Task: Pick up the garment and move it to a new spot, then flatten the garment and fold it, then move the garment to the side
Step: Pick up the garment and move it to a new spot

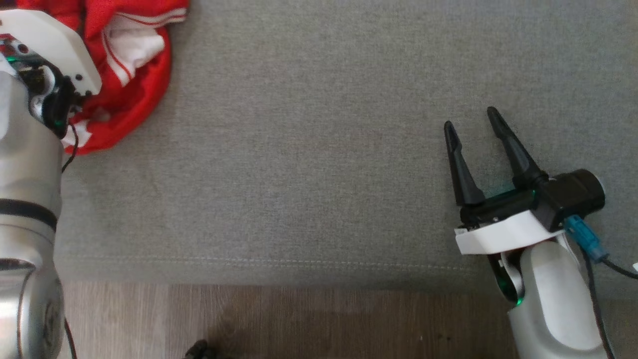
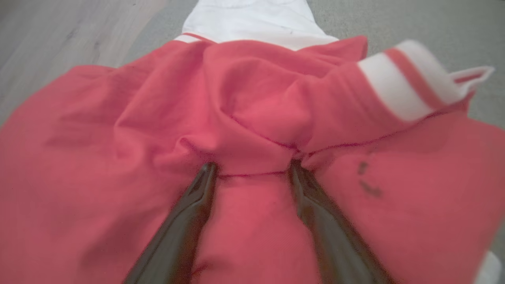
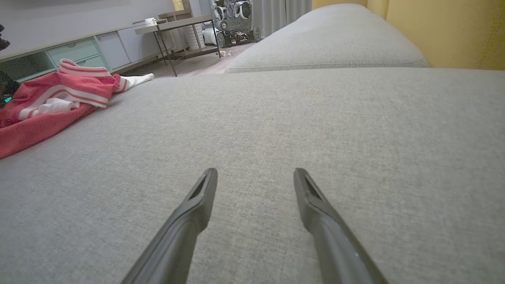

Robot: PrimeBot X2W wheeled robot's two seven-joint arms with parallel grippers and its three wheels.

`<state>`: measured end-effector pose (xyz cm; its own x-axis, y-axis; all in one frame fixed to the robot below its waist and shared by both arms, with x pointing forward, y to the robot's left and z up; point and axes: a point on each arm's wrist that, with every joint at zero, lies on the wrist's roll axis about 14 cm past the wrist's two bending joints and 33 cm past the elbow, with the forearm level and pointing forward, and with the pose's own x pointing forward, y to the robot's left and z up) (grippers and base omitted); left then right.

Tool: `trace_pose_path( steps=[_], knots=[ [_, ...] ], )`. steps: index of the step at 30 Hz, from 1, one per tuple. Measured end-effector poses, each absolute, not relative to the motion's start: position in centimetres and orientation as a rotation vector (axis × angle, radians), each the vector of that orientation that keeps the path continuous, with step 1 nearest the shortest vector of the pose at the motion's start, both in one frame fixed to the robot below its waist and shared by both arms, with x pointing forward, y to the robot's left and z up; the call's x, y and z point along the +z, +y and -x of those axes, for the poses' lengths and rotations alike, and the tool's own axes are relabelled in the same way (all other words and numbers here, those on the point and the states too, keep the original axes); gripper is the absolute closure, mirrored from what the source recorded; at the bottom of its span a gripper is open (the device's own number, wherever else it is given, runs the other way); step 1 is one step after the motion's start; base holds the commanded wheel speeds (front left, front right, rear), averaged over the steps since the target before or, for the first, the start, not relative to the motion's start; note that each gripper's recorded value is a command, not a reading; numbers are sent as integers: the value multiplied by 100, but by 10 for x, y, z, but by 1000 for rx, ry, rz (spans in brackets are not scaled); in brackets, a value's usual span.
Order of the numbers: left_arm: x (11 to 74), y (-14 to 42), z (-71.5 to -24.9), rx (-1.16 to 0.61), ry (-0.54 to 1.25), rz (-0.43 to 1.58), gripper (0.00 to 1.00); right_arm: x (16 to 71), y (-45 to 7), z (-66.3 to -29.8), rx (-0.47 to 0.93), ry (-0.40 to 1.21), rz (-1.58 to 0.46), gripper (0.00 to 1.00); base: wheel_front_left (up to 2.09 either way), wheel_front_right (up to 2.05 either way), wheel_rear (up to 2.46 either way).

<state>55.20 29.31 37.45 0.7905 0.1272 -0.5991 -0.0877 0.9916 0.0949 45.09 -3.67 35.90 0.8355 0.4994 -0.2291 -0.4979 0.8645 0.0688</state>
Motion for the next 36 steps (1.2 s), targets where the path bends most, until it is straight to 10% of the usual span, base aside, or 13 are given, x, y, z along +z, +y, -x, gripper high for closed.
trace_pose_path(
  steps=[2,3,4,20,36],
  knots=[
    [366,292,-554,114,666,-63,0,354,-40,-453,517,253,-7,0,0,0,0],
    [362,291,-555,116,668,-53,85,352,-41,-454,515,255,-8,0,0,0,0],
    [359,290,-556,120,673,-38,100,352,-41,-455,515,255,-11,0,0,0,0],
    [513,277,-597,23,86,-103,100,405,-28,-454,536,141,-23,0,0,0,0],
    [692,104,-586,-427,-379,-51,100,463,-70,-426,404,43,-87,0,0,0,0]
  ],
)
